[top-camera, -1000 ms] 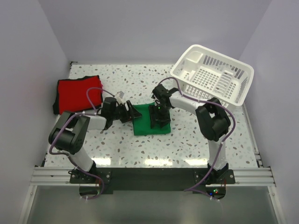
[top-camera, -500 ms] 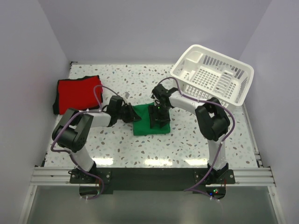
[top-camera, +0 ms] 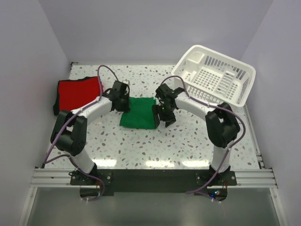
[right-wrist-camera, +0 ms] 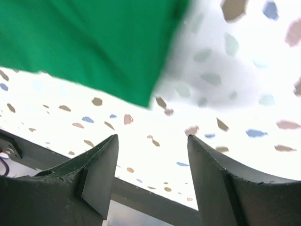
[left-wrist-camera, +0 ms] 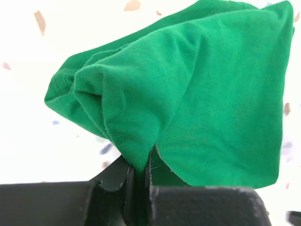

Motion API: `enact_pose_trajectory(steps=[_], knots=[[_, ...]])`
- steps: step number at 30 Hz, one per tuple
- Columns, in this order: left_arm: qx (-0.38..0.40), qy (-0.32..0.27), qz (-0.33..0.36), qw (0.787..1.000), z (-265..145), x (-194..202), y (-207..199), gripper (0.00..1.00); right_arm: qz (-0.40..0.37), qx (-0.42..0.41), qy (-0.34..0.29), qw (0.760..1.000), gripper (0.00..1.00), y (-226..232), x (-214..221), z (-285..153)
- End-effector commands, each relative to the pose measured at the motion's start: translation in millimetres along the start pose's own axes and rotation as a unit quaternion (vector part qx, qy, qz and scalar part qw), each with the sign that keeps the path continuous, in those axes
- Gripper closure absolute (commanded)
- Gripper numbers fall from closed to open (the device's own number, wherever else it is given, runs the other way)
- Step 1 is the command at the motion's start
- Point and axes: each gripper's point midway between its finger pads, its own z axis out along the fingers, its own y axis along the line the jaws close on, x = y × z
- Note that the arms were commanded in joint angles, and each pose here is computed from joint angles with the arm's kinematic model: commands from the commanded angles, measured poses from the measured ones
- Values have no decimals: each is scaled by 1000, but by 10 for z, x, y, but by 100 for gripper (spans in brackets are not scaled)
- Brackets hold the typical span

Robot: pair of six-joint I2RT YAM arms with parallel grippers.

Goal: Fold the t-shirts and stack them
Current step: Neatly place the folded tshirt to the corner

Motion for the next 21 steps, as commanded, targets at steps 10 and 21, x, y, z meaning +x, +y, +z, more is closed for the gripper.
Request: enact_pose_trajectory(steps=[10, 21], knots=[[-83, -48, 151, 984, -691, -679, 273, 100, 16, 14, -32, 999, 36, -104, 201, -378], [-98, -137, 152, 974, -1295, -1454, 413, 100, 26, 23, -23, 999, 36, -237, 505, -458]])
